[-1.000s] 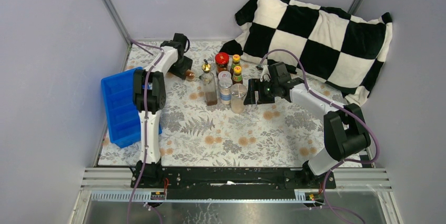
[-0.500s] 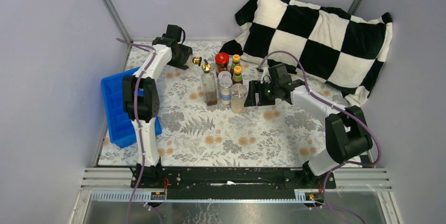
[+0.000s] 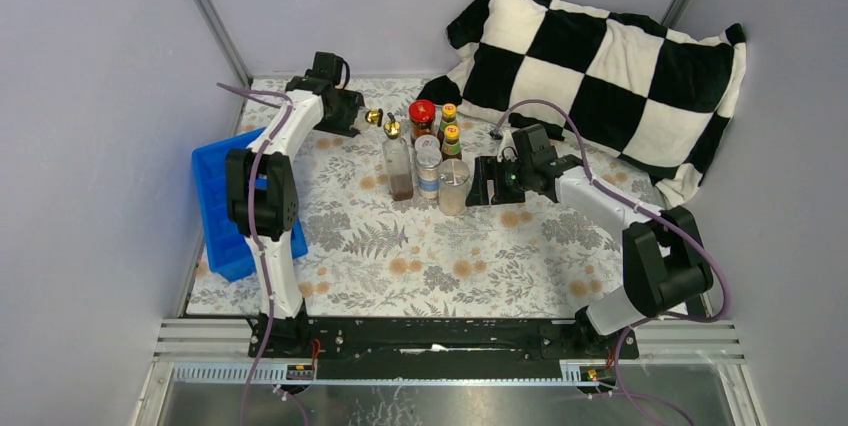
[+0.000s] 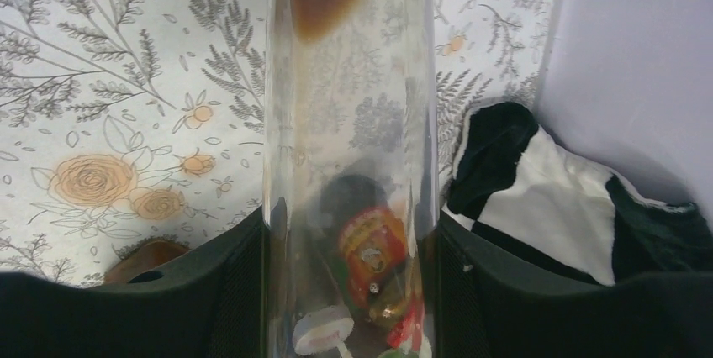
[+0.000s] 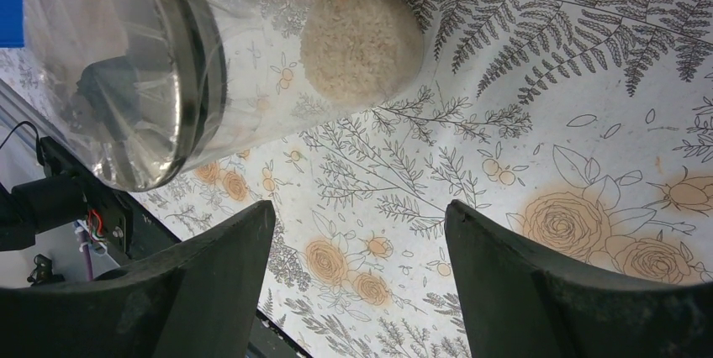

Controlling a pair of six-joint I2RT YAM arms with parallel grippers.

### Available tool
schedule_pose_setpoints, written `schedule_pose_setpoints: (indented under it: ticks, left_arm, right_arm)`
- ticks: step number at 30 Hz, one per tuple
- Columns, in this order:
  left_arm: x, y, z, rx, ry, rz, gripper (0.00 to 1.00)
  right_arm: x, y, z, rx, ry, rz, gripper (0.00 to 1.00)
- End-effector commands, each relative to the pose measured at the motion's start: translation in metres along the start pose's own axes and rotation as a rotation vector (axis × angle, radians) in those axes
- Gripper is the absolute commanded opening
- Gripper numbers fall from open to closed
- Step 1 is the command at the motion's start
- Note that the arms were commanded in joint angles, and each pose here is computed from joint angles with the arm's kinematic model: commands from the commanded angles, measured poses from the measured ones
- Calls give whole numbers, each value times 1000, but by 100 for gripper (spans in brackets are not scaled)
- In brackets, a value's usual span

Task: Organize the condiment bottles
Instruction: Pick up the bottle from the center of the board.

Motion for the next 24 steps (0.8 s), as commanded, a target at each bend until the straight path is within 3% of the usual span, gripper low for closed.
schedule_pose_setpoints:
  ticks: [1, 15, 24]
  left_arm:
    - [-2, -13, 24, -93, 14, 60, 0]
    - [-4, 5, 68, -41, -32, 206, 2]
    - [-16, 36, 72, 1, 66, 286, 0]
  right_arm:
    - [1, 11, 13, 19, -39, 37, 81]
    - [-4, 16, 27, 26, -55, 46, 81]
    - [-7, 23, 42, 33, -76, 53, 81]
Point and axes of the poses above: each gripper's point midway between its finger pads, its own z axis back along the fingers, its own y axis along the line the jaws close on, x = y × z, the point moved 9 cm from there along z, back along the fingers, and after that the axes turned 5 degrees about -z, right-handed, at the moved point
